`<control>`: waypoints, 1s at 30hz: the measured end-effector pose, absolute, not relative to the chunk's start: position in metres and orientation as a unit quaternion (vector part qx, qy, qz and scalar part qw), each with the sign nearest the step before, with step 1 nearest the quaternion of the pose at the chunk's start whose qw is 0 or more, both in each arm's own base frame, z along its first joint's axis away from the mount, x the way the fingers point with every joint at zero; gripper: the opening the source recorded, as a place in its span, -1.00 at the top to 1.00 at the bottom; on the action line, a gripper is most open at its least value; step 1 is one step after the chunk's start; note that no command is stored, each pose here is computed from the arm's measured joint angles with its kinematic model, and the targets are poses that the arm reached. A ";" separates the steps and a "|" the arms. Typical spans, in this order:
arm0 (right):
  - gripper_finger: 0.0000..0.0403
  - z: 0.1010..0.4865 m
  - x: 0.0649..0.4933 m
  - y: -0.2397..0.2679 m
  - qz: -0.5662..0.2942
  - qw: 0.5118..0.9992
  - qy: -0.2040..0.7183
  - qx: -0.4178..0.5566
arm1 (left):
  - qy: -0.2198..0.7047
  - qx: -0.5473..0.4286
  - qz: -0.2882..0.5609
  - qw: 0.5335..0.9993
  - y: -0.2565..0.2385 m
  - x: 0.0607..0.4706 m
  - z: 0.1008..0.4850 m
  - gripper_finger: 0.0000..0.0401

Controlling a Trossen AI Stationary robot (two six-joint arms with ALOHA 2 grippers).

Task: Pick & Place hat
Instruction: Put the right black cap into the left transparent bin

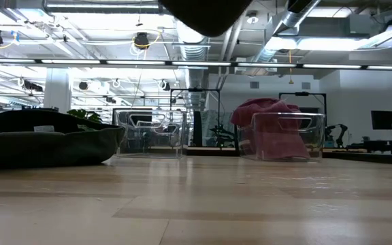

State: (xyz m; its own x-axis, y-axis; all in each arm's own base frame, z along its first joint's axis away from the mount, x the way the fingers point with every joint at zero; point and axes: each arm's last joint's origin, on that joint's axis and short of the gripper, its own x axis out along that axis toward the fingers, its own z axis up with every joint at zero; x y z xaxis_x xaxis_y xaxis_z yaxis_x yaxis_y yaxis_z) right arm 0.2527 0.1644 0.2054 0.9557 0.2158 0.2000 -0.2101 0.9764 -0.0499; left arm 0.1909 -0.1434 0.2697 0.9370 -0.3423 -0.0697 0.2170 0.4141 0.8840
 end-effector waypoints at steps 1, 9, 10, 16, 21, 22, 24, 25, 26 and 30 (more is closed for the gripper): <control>0.88 0.205 0.253 0.164 0.108 0.989 -0.103 -0.014 | -0.062 0.514 -0.169 0.838 -0.144 0.191 0.270 0.95; 0.78 0.205 0.253 0.164 0.108 0.989 -0.099 -0.012 | -0.064 0.512 -0.174 0.839 -0.144 0.191 0.270 0.95; 0.77 0.205 0.253 0.164 0.109 0.989 -0.098 -0.011 | -0.064 0.512 -0.174 0.839 -0.144 0.191 0.270 0.95; 0.63 0.203 0.253 0.165 0.108 0.990 -0.090 -0.010 | -0.064 0.511 -0.174 0.840 -0.144 0.191 0.270 0.95; 0.44 0.202 0.253 0.164 0.104 0.991 -0.084 -0.008 | -0.065 0.510 -0.174 0.840 -0.144 0.191 0.270 0.95; 0.39 0.202 0.253 0.164 0.104 0.991 -0.084 -0.008 | -0.065 0.510 -0.174 0.840 -0.144 0.191 0.270 0.95; 0.31 0.202 0.253 0.164 0.104 0.991 -0.083 -0.009 | -0.066 0.509 -0.173 0.840 -0.144 0.191 0.270 0.95; 0.27 0.201 0.254 0.165 0.104 0.991 -0.080 -0.011 | -0.067 0.509 -0.173 0.840 -0.144 0.191 0.270 0.95; 0.24 0.200 0.254 0.165 0.105 0.992 -0.075 -0.013 | -0.066 0.509 -0.172 0.841 -0.144 0.191 0.270 0.95; 0.15 0.197 0.254 0.165 0.105 0.992 -0.063 -0.020 | -0.059 0.508 -0.160 0.844 -0.143 0.191 0.270 0.95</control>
State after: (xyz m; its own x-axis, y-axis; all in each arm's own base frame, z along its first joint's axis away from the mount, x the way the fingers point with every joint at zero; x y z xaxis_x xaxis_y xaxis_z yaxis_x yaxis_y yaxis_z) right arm 0.2540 0.1648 0.1974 0.9699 0.2115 0.1205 -0.2064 0.9770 -0.0530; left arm 0.1909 -0.1432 0.2704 0.9415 -0.3312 -0.0624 0.2103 0.4327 0.8767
